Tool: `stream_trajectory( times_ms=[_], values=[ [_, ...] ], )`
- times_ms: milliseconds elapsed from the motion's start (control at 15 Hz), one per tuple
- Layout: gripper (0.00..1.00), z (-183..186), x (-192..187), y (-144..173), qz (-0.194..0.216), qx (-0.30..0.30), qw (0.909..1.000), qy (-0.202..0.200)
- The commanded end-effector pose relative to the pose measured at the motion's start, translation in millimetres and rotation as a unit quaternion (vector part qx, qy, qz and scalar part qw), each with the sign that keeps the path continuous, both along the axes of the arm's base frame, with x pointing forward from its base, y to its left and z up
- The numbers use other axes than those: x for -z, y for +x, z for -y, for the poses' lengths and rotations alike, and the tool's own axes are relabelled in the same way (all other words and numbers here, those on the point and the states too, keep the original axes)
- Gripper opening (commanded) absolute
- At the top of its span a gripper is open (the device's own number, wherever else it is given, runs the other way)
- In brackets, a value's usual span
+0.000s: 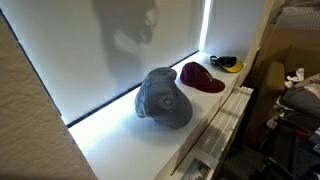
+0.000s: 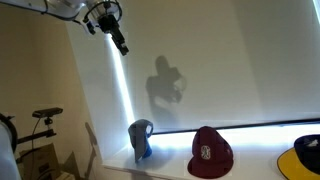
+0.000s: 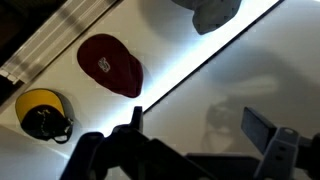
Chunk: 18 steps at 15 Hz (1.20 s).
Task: Pick up the maroon cap and move it to the right.
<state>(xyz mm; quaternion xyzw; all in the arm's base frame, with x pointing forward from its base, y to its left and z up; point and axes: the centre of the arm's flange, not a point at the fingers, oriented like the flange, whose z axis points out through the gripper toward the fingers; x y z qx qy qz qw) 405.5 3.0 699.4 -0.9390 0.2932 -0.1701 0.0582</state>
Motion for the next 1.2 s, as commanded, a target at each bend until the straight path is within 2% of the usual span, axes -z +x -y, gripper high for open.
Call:
stream_trajectory(
  times_ms=[0,133,333,533,667,733,933,1000,1133],
  values=[
    [1.0,52,58,66,-0.076,0.065,0.9947,0.024],
    [1.0,91,105,89,-0.124,0.102,0.9862,0.041],
    [1.0,148,179,112,-0.187,0.147,0.9682,0.078],
    [1.0,177,214,115,-0.225,0.168,0.9553,0.091],
    [1.0,179,213,101,-0.251,0.16,0.9502,0.092],
    [1.0,176,227,104,-0.237,0.168,0.9535,0.08],
    [1.0,176,228,105,-0.239,0.169,0.9528,0.08],
    [1.0,169,228,110,-0.214,0.175,0.9569,0.09],
    [1.0,165,243,148,-0.167,0.222,0.9548,0.106]
  ],
)
